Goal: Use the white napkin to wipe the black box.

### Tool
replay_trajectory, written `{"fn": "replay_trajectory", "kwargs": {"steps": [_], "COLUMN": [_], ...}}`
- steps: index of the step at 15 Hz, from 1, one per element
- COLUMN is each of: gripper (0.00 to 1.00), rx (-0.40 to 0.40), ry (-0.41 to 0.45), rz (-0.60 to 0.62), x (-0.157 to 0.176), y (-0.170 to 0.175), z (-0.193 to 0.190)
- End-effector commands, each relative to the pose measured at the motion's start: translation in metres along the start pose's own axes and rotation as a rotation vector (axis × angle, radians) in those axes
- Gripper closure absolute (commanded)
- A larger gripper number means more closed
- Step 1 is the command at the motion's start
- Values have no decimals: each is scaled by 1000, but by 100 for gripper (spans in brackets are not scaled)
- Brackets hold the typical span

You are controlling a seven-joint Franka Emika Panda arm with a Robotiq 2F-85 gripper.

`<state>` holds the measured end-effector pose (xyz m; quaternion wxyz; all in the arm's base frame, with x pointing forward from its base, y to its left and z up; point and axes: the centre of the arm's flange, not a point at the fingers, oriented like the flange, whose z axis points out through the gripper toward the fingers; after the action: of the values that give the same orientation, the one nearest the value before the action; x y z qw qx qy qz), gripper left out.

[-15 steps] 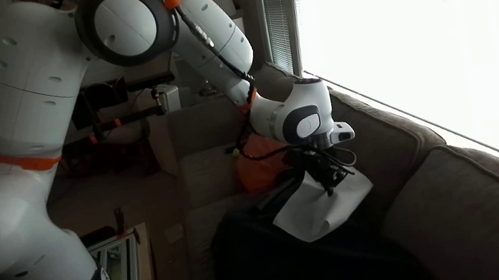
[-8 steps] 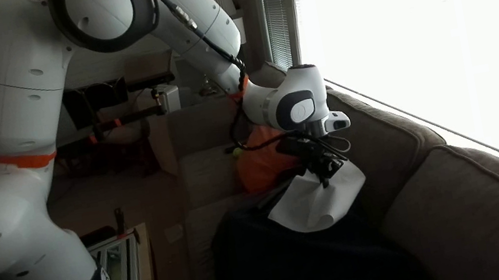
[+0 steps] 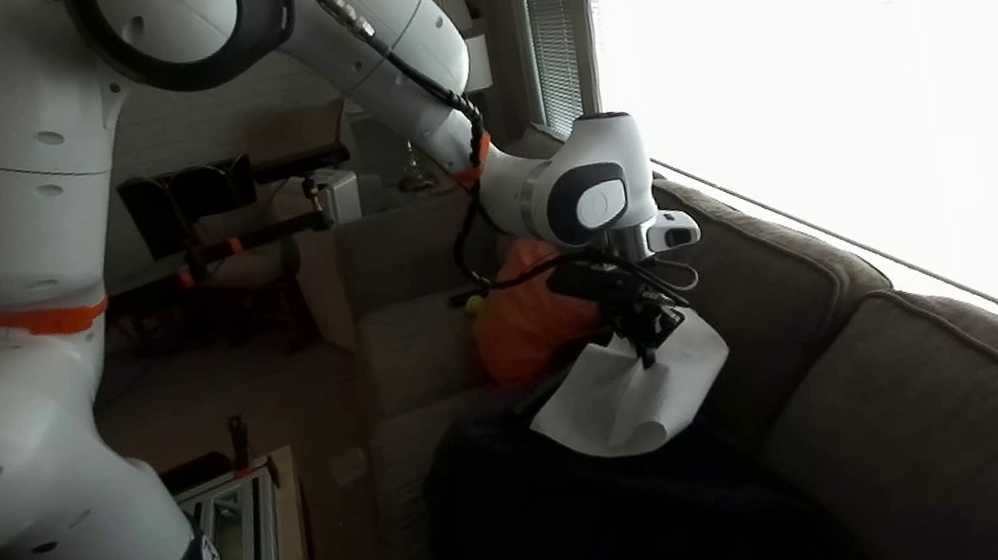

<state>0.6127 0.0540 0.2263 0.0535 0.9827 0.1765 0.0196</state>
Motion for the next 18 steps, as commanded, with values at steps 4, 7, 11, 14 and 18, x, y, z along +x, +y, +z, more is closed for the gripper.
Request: {"fn": "replay_trajectory", "kwargs": {"steps": [4, 7, 11, 14, 18], "gripper": [99, 99, 67, 100, 100], "rx": [22, 33, 35, 30, 27], "ry": [31, 14, 20, 35, 37], "rz": [37, 43, 33, 43, 64], "x": [-6, -4, -5, -3, -7], "y": [6, 4, 4, 7, 15], "z": [-36, -32, -38, -44, -52]}}
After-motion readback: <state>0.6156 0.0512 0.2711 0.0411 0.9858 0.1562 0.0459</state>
